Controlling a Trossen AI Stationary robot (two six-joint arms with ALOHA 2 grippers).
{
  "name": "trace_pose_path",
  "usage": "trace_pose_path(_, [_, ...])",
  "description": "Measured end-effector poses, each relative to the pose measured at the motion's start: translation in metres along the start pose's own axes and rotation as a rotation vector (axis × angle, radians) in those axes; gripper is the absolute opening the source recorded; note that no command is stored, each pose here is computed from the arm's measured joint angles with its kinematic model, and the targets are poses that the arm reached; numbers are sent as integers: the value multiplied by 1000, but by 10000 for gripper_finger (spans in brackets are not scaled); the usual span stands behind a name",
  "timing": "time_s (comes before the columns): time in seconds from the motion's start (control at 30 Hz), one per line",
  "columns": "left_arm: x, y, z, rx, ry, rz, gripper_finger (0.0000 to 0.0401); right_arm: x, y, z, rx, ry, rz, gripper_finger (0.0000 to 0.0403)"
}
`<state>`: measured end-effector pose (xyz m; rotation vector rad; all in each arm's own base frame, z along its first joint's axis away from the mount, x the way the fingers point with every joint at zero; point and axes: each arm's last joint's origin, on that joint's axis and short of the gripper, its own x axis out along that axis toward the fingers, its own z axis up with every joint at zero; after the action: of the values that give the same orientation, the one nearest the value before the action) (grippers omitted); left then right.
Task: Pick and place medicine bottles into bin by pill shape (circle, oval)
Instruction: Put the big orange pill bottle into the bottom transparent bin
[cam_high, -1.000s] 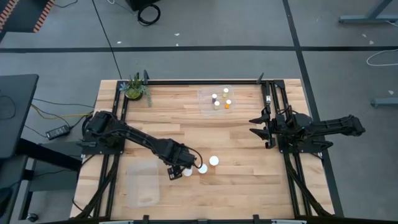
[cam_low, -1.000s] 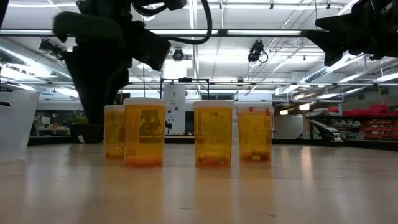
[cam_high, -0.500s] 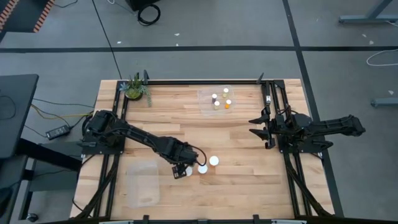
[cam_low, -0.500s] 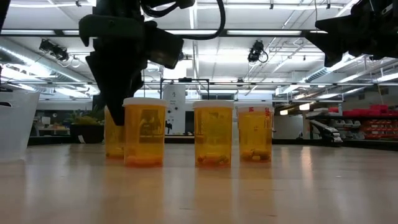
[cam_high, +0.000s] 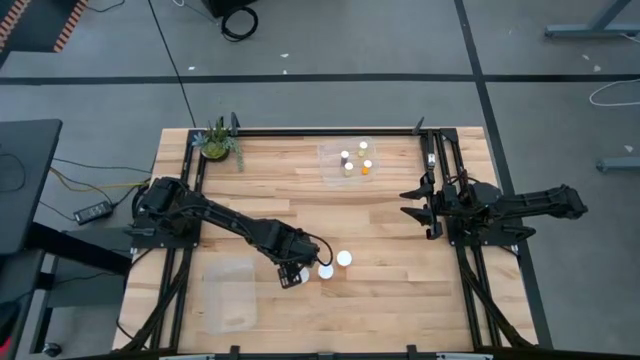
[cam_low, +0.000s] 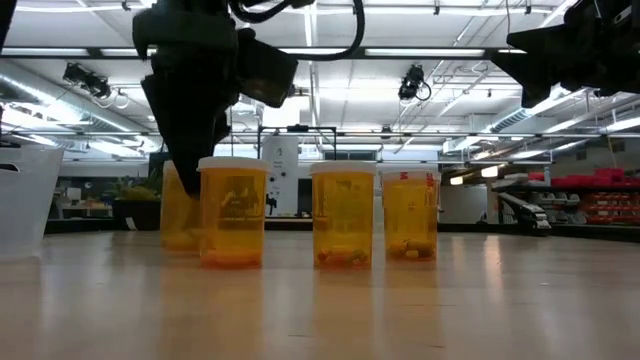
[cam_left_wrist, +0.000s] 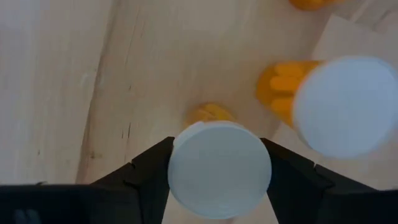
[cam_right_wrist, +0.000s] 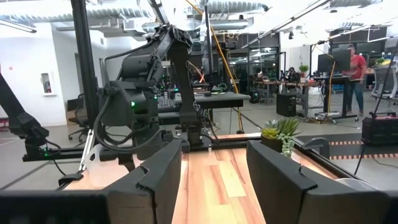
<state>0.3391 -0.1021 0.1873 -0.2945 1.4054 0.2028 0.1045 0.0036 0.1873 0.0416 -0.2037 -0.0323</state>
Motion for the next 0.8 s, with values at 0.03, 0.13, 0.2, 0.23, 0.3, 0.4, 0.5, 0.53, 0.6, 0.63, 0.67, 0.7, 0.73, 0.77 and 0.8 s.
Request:
trace_pose_path(0.03, [-3,-1,0,0,12,-3,234,0,0,0,0,0,0,188])
trace_pose_path(0.13, [-12,-1,1,-1,46,11,229,0,0,0,0,0,0,188])
trace_pose_path(0.2, [-22,-3,3,-2,53,16,218,0,0,0,0,0,0,188])
trace_pose_path(0.23, [-28,-4,5,-6,47,12,214,0,0,0,0,0,0,188])
trace_pose_path(0.3, [-38,-6,8,-31,50,13,213,0,0,0,0,0,0,188])
trace_pose_path(0.4, [-53,-9,11,-82,43,7,216,0,0,0,0,0,0,188])
trace_pose_path(0.5, [-66,-15,9,-116,52,13,233,0,0,0,0,0,0,188])
trace_pose_path(0.53, [-69,-17,8,-127,56,16,236,0,0,0,0,0,0,188])
trace_pose_path(0.6, [-74,-22,2,-142,79,35,234,0,0,0,0,0,0,188])
trace_pose_path(0.63, [-76,-23,-2,-147,94,48,230,0,0,0,0,0,0,188])
trace_pose_path(0.67, [-76,-25,-7,-147,106,64,224,0,0,0,0,-1,0,188])
trace_pose_path(0.7, [-77,-27,-12,-151,114,80,218,0,0,0,0,-1,0,188])
trace_pose_path(0.73, [-77,-29,-16,-146,122,102,213,0,0,0,0,-1,0,188])
trace_pose_path(0.77, [-78,-31,-22,-144,132,129,213,0,0,0,0,-1,0,188])
trace_pose_path(0.8, [-78,-33,-27,-137,144,149,213,0,0,0,0,-1,0,188])
